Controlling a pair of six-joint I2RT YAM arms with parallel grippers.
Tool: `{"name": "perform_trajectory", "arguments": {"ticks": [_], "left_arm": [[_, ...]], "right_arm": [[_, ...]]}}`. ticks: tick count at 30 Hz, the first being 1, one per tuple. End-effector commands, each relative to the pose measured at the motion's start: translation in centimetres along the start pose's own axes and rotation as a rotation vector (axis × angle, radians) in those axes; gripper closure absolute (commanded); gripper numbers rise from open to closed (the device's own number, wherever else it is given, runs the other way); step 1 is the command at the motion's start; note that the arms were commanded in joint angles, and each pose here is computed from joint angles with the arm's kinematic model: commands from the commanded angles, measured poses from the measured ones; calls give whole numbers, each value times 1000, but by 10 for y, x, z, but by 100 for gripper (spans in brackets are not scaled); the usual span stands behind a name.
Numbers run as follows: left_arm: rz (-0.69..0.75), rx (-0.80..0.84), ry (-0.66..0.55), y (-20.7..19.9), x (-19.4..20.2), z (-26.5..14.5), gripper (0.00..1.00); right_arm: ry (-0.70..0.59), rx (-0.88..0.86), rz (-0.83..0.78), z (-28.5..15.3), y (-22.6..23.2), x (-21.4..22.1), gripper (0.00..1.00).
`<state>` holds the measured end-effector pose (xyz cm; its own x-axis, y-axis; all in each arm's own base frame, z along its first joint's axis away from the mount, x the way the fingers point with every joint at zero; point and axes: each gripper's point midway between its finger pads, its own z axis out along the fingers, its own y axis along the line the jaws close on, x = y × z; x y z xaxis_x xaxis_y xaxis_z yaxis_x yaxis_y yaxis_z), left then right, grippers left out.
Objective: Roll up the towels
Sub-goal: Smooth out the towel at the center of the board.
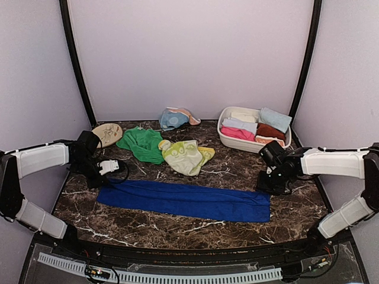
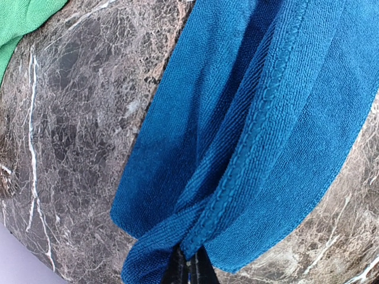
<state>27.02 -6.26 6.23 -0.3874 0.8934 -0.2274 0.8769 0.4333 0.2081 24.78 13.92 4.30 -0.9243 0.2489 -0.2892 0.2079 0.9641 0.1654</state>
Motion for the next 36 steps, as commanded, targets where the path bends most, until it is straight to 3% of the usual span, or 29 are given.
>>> {"name": "perform_trajectory", "arguments": {"ticks": [1, 12, 21, 36], "left_arm": [[-1, 16, 10, -5, 2, 1, 100], [-3, 13, 9, -1, 0, 1, 100], [3, 8, 19, -1, 2, 2, 100], [0, -31, 25, 9, 1, -3, 100]], "right_arm": [[-26, -73, 62, 2, 19, -7, 53], [18, 18, 10, 20, 23, 14, 58], [-63, 51, 31, 4, 20, -2, 96], [-149, 101, -4, -23, 17, -31, 100]]}}
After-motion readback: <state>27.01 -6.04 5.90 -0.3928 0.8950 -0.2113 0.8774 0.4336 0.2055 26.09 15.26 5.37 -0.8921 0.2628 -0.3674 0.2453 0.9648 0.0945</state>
